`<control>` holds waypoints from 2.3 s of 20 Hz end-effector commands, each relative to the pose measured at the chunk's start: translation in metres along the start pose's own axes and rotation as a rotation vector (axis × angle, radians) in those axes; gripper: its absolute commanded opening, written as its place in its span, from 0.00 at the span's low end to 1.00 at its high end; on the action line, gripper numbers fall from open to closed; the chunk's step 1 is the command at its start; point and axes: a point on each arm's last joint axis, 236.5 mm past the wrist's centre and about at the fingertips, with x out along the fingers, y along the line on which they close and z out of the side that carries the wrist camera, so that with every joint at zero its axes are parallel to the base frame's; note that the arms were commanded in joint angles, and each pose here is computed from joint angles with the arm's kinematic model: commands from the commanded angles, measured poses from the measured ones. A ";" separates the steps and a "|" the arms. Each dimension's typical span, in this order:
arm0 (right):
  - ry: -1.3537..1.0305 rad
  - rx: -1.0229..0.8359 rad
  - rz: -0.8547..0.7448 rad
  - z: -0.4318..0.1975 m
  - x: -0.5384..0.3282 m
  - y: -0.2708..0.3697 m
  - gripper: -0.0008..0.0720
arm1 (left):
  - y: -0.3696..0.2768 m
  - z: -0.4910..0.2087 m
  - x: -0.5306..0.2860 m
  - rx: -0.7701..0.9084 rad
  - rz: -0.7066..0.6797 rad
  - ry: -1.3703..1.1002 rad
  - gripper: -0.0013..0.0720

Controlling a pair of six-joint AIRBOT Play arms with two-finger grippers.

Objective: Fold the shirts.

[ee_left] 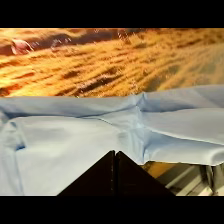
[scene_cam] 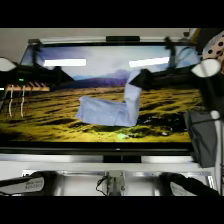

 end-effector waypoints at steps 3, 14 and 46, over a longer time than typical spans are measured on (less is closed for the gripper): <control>0.086 -0.044 0.119 -0.018 0.130 0.035 0.13 | 0.029 0.018 -0.115 -0.019 0.130 -0.182 0.07; 0.226 0.076 0.149 -0.073 0.230 0.032 0.72 | 0.017 0.016 -0.106 0.008 0.114 -0.167 0.07; 0.334 0.228 -0.086 -0.094 0.146 -0.159 0.27 | 0.016 0.016 -0.105 0.030 0.114 -0.166 0.07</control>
